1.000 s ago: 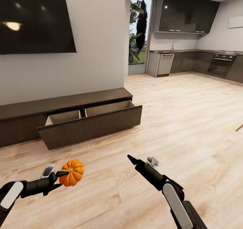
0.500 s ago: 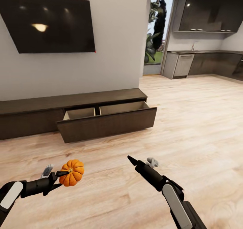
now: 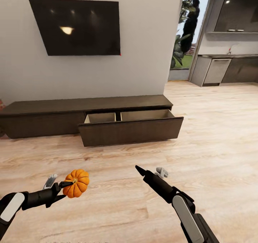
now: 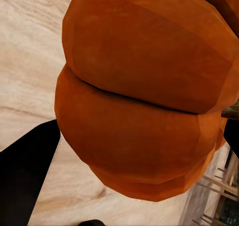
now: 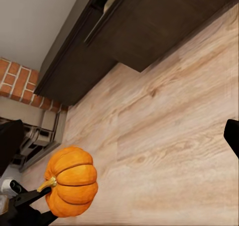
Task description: Place each of the two pumpkins and all three candles from the living room inside a cabinet in the living room (use any cabinet), then make sure every cabinet is closed, and position the cauldron so it is next to a table in the living room.
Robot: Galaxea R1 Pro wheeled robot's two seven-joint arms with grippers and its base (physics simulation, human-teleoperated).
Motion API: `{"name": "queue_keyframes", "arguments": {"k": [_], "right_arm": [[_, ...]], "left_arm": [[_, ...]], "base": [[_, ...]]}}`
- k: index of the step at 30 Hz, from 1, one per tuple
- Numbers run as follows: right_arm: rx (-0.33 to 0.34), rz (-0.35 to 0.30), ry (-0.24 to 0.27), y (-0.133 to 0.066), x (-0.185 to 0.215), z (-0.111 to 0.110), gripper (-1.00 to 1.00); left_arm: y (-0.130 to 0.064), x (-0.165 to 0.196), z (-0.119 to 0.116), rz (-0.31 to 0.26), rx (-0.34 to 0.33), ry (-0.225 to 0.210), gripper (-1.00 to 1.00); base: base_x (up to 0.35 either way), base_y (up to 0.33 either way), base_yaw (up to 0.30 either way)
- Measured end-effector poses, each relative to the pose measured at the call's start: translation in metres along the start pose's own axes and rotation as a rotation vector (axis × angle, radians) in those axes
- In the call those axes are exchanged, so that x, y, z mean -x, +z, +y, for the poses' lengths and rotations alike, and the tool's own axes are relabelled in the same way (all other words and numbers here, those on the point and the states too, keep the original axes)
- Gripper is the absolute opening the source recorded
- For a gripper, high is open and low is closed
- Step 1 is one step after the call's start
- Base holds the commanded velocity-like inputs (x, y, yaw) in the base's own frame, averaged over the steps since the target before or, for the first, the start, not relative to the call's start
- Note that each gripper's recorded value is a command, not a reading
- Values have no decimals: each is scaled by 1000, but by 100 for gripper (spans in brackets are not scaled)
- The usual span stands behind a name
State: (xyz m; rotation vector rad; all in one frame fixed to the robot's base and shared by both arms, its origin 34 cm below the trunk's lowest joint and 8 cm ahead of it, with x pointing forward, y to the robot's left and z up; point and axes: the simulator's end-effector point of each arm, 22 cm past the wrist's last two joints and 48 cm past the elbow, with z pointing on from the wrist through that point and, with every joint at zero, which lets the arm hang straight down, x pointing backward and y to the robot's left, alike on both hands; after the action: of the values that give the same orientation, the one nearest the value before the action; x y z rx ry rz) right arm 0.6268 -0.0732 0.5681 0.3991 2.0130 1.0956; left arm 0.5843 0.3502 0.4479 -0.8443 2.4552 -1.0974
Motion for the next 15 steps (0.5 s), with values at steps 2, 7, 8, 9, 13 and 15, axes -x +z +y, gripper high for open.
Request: {"name": "queue_keyframes", "arguments": {"k": [2,7,8,9,13,15], "right_arm": [[0,0,0,0,0,0,100],[-1,0,-1,0,0,0,100],[-1,0,-1,0,0,-1,100],[-1,0,-1,0,0,-1,100],[-1,0,-1,0,0,-1,100],[-1,0,-1,0,0,-1,100]], "left_arm": [[0,0,0,0,1,1,-100],[0,0,0,0,1,0,-100],[0,0,0,0,1,1,-100],[0,0,0,0,1,1,-100],[0,0,0,-1,1,1,-100],[0,0,0,-1,1,2,-100]], "base": [[0,0,282],[0,0,282],[0,0,282],[0,0,282],[0,0,282],[0,0,283]]}}
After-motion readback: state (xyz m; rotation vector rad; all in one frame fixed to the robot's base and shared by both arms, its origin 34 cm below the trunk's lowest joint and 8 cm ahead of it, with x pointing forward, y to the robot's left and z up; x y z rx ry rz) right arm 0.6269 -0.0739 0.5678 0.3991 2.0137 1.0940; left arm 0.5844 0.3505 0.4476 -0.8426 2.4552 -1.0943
